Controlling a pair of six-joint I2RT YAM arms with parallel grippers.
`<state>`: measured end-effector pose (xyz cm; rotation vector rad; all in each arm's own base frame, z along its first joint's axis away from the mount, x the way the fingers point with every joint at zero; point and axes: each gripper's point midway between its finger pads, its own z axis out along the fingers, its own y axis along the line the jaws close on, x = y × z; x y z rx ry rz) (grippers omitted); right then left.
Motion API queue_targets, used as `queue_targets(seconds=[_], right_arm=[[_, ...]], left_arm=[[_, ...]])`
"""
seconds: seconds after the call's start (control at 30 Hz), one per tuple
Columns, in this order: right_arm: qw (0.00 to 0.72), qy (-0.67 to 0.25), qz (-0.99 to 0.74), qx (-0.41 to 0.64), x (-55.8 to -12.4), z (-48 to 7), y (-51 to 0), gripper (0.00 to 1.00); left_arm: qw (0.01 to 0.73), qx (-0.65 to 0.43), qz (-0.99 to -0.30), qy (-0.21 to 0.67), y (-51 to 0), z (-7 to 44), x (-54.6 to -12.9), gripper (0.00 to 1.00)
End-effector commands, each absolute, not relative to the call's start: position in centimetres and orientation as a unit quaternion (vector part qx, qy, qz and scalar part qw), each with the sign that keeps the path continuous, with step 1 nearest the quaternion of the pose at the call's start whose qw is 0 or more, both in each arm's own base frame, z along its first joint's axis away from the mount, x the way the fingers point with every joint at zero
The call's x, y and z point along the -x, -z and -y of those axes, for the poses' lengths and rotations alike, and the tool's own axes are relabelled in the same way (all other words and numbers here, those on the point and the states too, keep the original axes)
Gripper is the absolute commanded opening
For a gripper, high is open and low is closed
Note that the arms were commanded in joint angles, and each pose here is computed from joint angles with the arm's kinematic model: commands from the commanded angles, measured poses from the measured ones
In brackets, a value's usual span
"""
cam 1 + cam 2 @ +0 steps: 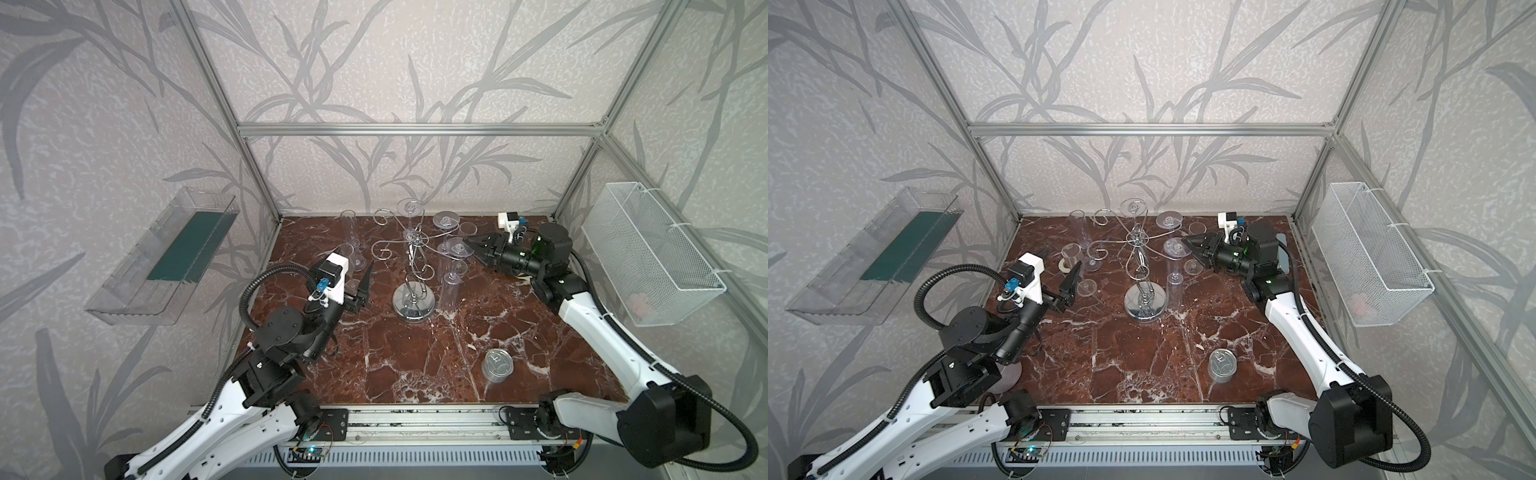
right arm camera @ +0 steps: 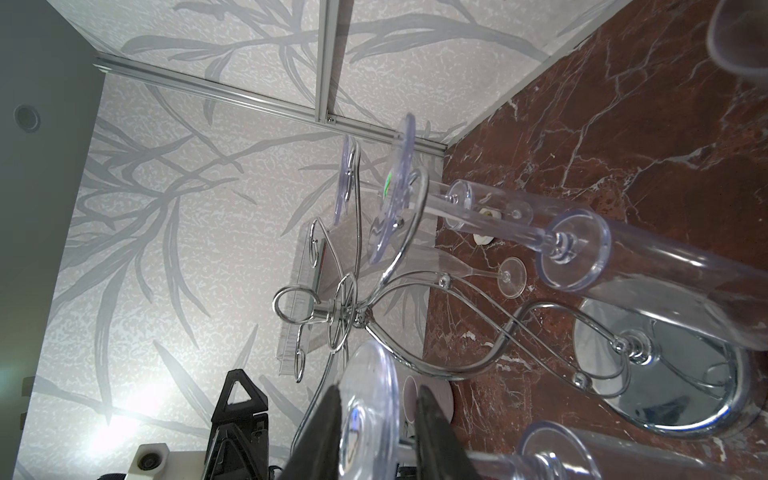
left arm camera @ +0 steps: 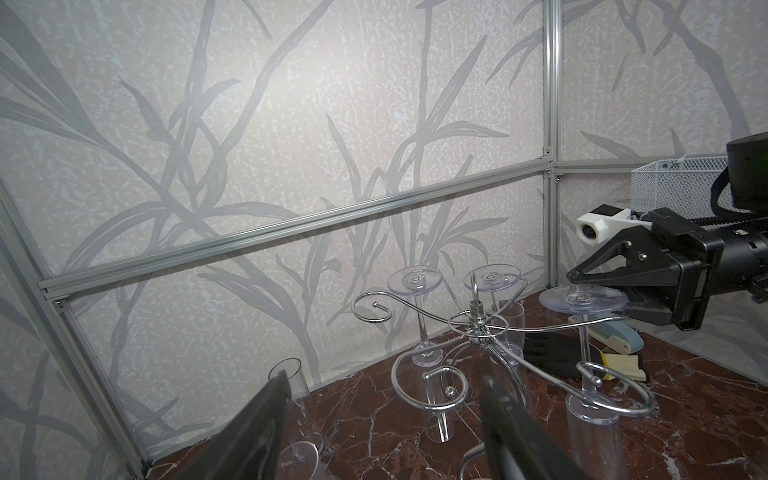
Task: Take the wine glass off the wine glass rack
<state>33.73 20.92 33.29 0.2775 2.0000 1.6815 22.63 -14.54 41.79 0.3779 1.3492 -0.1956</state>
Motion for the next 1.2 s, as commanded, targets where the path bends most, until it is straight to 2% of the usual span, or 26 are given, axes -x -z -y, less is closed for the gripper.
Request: queue_targets(seconds=[0.0, 0.57, 0.8, 1.17], right_arm=[[0.245, -0.631, -0.730, -0.096, -33.6, -21.4, -33.3, 0.28], [0.232, -0.641, -0.721, -0.121, -33.5, -21.3, -32.7, 0.12], [0.231, -0.646, -0.717, -0.124, -33.3, -21.2, -33.0, 0.00], [0.214, -0.676, -0.690, -0.149, -33.2, -21.1, -33.9, 0.00]], left_arm=[[0.760, -0.165, -0.622, 0.087, -41.7, 14.0, -22.6, 0.74], [0.760, -0.163, -0.623, 0.086, -41.6, 13.8, -22.5, 0.74], [0.760, -0.163, -0.623, 0.086, -41.6, 13.7, -22.4, 0.74], [0.760, -0.164, -0.624, 0.085, -41.6, 13.8, -22.6, 0.74]])
